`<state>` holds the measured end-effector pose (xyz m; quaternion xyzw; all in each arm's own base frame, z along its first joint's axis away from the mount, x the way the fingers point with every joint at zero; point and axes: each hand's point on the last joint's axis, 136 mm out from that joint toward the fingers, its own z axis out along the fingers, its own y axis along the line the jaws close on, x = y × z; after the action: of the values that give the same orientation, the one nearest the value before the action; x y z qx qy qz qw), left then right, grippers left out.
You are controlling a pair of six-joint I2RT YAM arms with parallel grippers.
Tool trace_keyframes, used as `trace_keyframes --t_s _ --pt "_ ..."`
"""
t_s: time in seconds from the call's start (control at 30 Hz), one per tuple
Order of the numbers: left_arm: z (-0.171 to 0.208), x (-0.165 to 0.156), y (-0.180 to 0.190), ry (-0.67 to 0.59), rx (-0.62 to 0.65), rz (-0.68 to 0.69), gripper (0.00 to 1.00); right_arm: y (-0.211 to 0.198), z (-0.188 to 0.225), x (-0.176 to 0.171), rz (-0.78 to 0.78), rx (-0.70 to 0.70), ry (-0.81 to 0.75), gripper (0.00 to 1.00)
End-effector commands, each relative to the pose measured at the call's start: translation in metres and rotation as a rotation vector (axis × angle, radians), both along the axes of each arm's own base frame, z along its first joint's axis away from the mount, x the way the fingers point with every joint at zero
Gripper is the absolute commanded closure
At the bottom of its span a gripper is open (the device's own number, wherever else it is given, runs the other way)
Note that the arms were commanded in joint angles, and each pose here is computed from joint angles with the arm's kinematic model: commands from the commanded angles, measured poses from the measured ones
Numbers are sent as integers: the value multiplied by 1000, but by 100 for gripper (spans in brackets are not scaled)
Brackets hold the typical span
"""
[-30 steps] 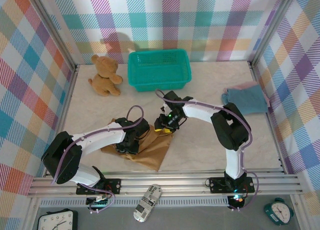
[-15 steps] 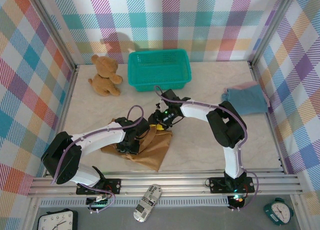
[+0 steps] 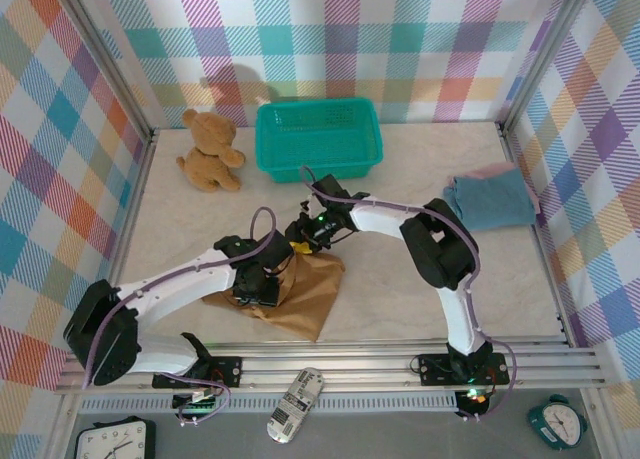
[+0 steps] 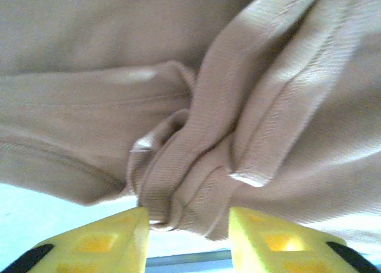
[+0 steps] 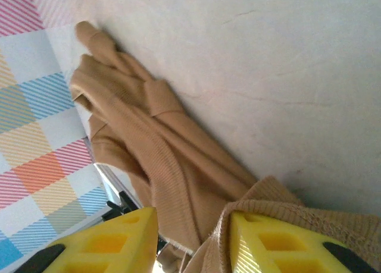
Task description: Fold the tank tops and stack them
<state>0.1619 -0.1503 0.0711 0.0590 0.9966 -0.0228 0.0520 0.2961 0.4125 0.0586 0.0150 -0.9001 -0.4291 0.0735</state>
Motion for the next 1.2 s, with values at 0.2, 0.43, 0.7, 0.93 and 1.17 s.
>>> trace_keyframes --t_s 0.2,0.43,0.7,0.93,1.17 --pt "-35 -16 -5 83 2 -82 55 6 -12 5 16 -7 37 65" --pt "-37 -7 40 68 236 3 62 -5 -17 6 41 -39 17 65" --pt "-22 -10 67 55 321 146 79 -18 19 18 95 -33 -113 59" --pt "4 1 49 56 197 202 61 -69 60 0 141 -77 -202 48" --pt "22 -6 -36 -28 -59 -14 48 -121 30 -59 150 -204 -136 45"
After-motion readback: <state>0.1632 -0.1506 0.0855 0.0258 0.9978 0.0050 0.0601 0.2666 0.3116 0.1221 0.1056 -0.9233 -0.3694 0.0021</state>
